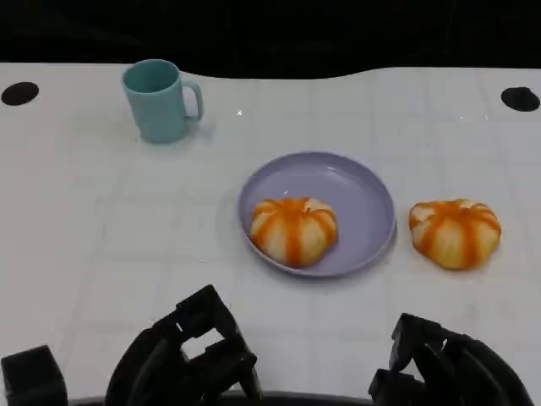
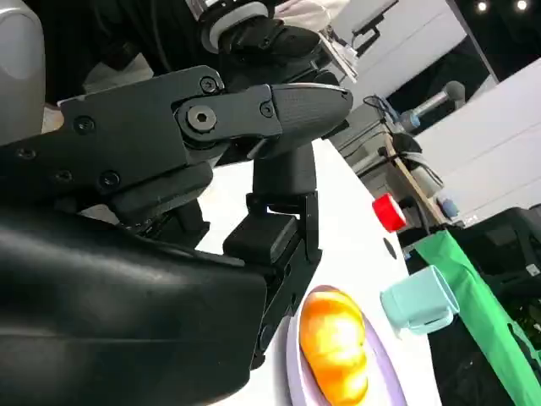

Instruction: Grasp the bread from the table and place it into the plate.

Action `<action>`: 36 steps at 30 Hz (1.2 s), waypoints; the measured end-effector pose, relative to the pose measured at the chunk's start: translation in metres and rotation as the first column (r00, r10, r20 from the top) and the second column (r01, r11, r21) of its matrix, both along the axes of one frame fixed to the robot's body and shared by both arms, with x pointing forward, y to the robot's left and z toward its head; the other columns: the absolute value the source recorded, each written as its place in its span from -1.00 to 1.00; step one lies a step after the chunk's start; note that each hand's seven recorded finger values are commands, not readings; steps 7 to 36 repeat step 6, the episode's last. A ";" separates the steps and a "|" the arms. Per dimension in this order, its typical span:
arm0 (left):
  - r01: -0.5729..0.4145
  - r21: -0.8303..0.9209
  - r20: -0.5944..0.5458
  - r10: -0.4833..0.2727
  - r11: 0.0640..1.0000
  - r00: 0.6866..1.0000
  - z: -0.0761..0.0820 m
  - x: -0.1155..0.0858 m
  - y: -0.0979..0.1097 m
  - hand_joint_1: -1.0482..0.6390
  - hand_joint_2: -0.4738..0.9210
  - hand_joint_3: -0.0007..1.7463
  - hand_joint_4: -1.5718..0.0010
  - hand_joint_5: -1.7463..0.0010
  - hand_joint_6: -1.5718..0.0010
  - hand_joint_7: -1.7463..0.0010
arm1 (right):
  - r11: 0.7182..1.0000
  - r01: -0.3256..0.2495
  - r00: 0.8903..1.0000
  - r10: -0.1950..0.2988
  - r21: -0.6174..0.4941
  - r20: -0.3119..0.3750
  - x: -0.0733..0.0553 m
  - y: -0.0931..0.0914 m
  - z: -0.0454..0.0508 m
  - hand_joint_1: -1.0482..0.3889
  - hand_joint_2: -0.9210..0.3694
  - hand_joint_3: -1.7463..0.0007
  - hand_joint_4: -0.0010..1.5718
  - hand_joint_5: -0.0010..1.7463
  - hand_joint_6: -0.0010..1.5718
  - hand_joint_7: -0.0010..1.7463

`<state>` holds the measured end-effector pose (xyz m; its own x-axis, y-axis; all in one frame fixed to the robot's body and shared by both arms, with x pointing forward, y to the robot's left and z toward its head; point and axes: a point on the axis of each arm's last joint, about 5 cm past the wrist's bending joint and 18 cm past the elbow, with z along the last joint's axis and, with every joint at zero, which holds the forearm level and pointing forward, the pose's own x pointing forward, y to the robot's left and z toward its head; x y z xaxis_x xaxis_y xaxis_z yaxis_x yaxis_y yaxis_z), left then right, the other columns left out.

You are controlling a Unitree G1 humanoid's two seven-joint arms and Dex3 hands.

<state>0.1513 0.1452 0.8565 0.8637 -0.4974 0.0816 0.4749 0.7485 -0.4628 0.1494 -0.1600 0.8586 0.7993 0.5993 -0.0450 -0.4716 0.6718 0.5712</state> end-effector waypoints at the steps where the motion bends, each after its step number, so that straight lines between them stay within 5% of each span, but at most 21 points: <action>1: 0.003 0.000 0.000 -0.003 1.000 1.000 0.000 0.000 0.000 -0.28 1.00 -0.88 0.14 -1.00 0.42 -1.00 | 1.000 0.000 1.000 0.000 0.000 0.001 0.000 0.000 0.0000 -0.53 -1.00 0.72 0.08 0.87 -0.05 0.60; 36: 0.008 0.001 -0.001 -0.008 1.000 1.000 -0.001 0.000 0.001 -0.28 0.99 -0.88 0.14 -1.00 0.41 -1.00 | 1.000 0.004 1.000 -0.004 -0.002 0.008 0.000 0.000 0.0003 -0.52 -1.00 0.72 0.09 0.86 -0.05 0.60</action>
